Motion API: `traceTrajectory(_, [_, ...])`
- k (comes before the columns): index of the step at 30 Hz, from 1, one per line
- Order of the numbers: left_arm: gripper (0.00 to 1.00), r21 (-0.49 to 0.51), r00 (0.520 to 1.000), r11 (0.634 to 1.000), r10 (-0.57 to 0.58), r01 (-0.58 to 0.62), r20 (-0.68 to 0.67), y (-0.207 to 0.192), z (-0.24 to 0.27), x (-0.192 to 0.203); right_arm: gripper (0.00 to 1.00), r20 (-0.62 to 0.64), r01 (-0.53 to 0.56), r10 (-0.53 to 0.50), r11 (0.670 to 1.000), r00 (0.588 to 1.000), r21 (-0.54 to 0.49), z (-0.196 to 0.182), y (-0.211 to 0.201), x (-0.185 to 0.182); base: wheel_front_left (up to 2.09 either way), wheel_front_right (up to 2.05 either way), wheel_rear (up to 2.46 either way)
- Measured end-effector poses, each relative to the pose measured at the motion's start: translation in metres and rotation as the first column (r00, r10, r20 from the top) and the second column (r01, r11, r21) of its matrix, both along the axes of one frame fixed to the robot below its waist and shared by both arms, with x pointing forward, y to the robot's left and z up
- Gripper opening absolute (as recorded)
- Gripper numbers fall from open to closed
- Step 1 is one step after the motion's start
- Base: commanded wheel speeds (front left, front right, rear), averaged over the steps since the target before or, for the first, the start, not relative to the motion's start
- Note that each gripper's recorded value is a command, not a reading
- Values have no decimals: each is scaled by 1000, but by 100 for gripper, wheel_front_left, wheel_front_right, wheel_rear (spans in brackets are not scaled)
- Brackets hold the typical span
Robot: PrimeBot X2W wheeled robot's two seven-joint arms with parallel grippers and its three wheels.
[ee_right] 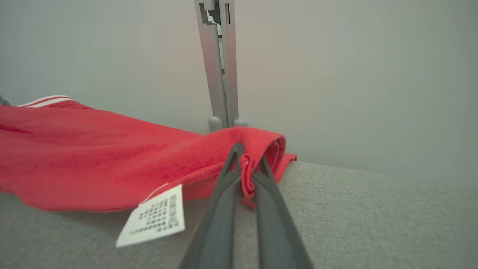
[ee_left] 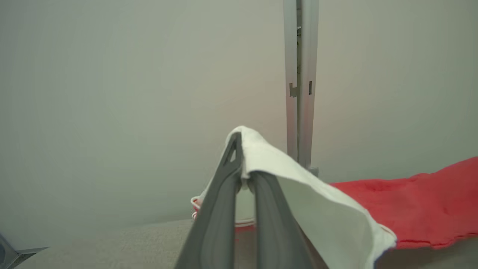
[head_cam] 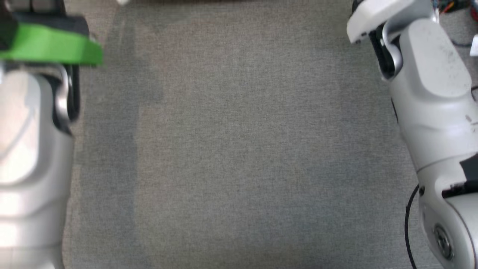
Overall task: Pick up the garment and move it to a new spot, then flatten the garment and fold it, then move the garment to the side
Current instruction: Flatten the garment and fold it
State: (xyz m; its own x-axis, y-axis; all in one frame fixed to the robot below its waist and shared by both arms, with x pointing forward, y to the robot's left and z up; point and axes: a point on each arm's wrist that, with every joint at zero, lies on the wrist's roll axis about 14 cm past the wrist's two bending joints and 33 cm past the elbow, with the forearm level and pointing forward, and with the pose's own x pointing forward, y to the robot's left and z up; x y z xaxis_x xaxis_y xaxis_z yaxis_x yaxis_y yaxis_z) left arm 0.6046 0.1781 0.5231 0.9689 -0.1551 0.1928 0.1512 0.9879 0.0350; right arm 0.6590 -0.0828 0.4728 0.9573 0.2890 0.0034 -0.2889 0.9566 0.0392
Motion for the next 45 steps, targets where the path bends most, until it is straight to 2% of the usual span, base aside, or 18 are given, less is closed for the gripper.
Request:
traceTrajectory(7, [0,-58,999,998,27,-30,-42,4,-14,-66,0,0,25,-25,996,1000,82,5,-12,-45,0,0,0])
traceTrajectory(16, [0,-113,997,991,69,-73,-46,7,-1,-150,0,14,50,-53,985,999,167,27,-31,-122,0,0,0])
traceTrajectory(24, [0,-126,994,987,91,-97,-53,8,14,-219,0,12,97,-101,975,995,198,54,-54,-201,0,0,0])
traceTrajectory(29, [0,-118,993,988,86,-95,-82,3,20,-254,0,-8,114,-114,976,993,184,67,-63,-246,0,0,0])
traceTrajectory(35, [0,-121,990,989,69,-84,-123,-2,15,-268,0,-96,108,-89,972,991,210,55,-60,-271,0,0,0])
traceTrajectory(45, [0,-93,964,994,24,-50,-264,-10,-33,-259,0,-303,148,-93,975,948,164,-10,-62,-274,0,0,0])
